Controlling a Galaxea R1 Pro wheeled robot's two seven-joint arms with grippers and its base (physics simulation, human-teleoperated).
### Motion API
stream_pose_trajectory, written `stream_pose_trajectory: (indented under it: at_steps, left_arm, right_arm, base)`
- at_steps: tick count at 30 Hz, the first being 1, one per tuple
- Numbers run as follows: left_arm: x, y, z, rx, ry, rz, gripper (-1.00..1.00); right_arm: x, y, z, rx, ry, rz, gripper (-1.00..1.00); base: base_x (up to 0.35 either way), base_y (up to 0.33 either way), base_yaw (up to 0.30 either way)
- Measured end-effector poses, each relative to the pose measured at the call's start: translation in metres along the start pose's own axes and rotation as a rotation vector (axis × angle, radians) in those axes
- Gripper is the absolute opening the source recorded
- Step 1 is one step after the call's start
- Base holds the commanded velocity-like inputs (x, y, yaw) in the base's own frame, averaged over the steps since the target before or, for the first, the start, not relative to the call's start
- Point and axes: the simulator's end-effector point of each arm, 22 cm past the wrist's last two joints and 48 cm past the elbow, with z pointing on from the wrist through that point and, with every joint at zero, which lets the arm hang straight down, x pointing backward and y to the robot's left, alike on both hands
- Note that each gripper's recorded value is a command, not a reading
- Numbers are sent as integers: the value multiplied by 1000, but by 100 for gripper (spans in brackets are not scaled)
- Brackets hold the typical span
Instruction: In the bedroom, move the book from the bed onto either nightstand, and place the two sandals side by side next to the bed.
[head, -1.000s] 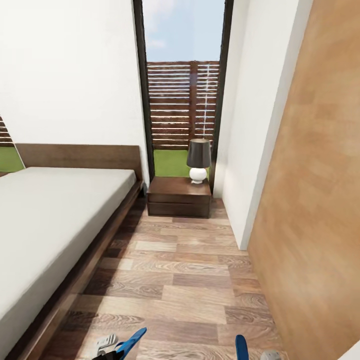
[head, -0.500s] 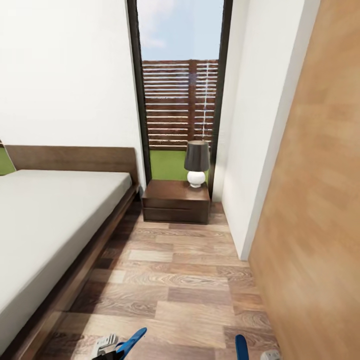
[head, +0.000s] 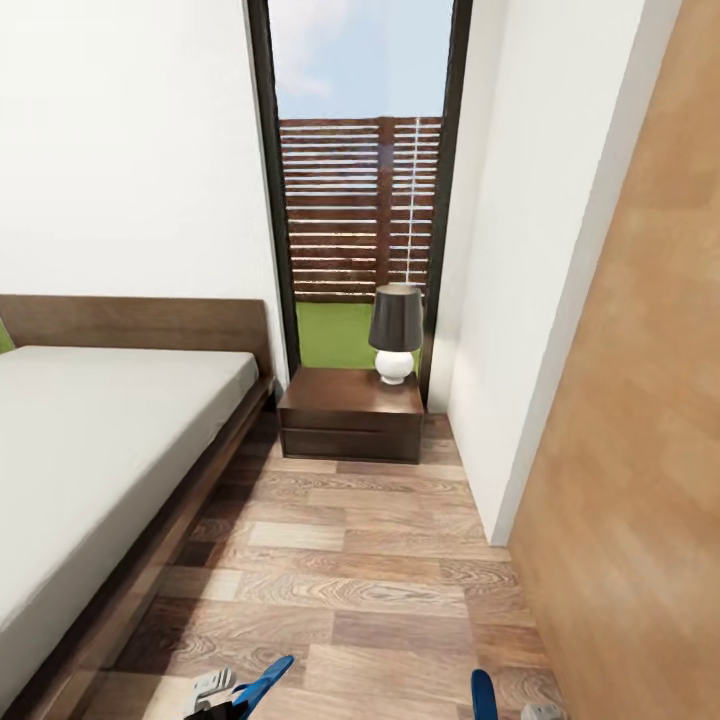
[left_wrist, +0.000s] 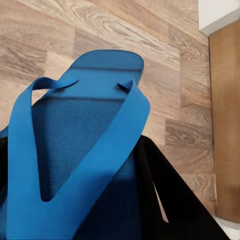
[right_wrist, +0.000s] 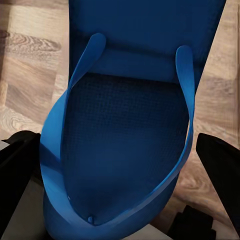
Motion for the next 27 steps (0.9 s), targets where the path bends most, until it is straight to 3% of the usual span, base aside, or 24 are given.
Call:
stream_pose_trajectory:
  at_steps: [27]
  left_arm:
    - [0, 0, 0, 0, 0, 1, -100]
  right_arm:
    - [0, 1, 1, -2, 0, 0, -100]
  base:
    - [330, 0, 0]
